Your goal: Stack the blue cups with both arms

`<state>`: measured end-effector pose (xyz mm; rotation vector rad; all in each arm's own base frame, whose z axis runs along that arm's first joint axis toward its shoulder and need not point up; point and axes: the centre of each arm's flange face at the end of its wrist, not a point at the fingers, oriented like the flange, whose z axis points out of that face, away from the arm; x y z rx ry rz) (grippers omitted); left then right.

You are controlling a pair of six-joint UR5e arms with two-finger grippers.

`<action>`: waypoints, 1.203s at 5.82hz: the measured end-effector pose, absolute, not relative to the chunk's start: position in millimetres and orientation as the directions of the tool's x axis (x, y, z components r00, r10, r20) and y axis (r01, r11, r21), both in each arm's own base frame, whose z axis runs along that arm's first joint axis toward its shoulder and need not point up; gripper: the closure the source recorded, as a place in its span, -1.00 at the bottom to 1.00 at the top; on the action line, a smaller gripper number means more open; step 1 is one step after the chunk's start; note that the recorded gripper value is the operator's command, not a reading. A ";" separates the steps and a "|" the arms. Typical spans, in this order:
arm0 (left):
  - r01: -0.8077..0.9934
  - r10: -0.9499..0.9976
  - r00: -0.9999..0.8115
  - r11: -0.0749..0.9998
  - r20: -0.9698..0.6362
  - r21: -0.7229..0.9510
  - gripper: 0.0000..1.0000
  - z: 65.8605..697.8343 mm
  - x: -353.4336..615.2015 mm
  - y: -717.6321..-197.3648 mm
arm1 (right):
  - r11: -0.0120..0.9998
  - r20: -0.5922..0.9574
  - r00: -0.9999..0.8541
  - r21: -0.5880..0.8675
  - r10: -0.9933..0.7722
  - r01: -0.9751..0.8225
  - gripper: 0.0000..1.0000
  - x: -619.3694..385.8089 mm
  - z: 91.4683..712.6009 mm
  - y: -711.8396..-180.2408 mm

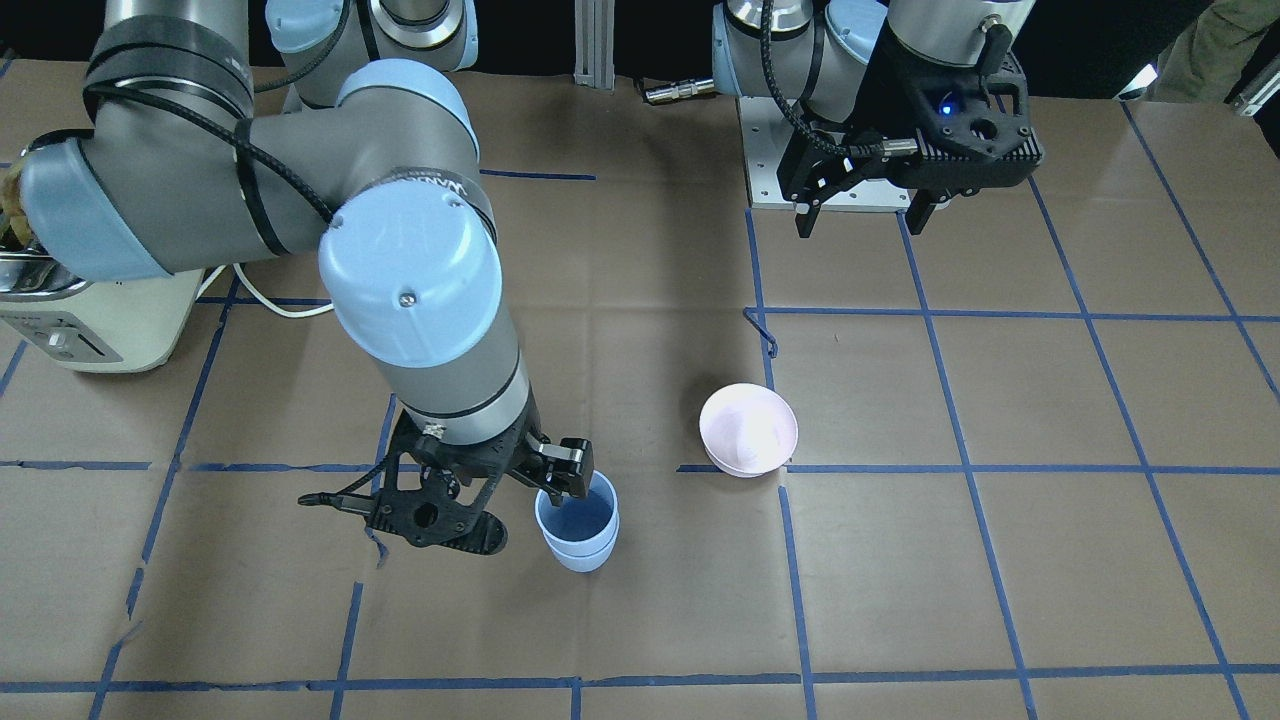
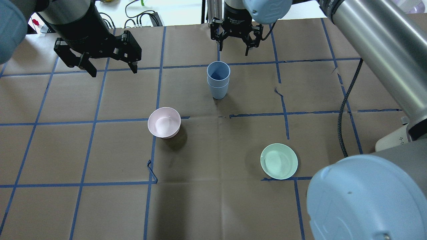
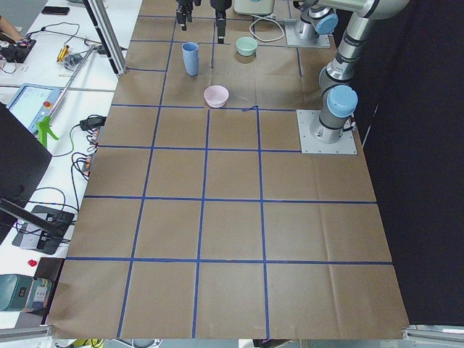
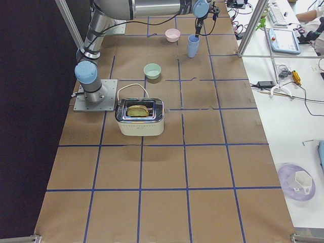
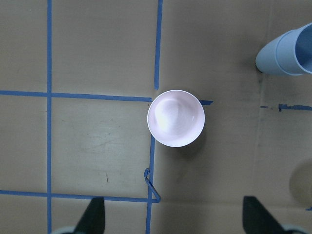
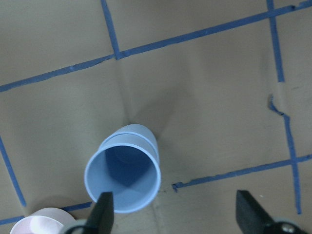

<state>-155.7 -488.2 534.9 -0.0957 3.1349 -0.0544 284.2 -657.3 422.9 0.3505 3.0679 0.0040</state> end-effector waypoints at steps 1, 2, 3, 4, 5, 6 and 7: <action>-0.060 -0.060 -0.998 0.998 -0.004 -0.035 -0.97 534.9 -155.5 -488.3 | 0.982 -0.040 -0.982 0.016 0.187 0.187 -0.96 240.6 456.7 -647.0; -0.059 -0.059 -0.998 0.998 -0.004 -0.035 -0.97 535.2 -155.3 -488.1 | 0.988 -0.013 -0.989 0.032 0.151 0.150 -0.93 199.0 482.4 -628.4; -0.059 -0.059 -0.998 0.998 -0.004 -0.037 -0.97 535.8 -155.3 -487.9 | 0.992 0.023 -0.993 0.049 0.119 0.120 -0.92 170.2 492.3 -599.9; -0.059 -0.059 -0.998 0.998 -0.003 -0.037 -0.97 536.2 -155.3 -487.8 | 0.993 0.042 -0.994 0.051 0.106 0.108 -0.92 153.1 495.6 -563.1; -0.059 -0.059 -0.998 0.998 -0.003 -0.038 -0.97 536.4 -155.3 -487.8 | 0.992 0.044 -0.992 0.033 0.121 0.122 -0.92 136.4 493.3 -532.3; -0.059 -0.059 -0.998 0.998 -0.002 -0.038 -0.97 536.4 -155.4 -487.8 | 0.990 0.043 -0.990 0.019 0.137 0.138 -0.92 122.3 487.4 -517.3; -0.059 -0.059 -0.998 0.998 -0.001 -0.038 -0.97 536.5 -155.2 -487.9 | 0.990 0.037 -0.989 0.010 0.141 0.142 -0.93 117.5 485.5 -510.9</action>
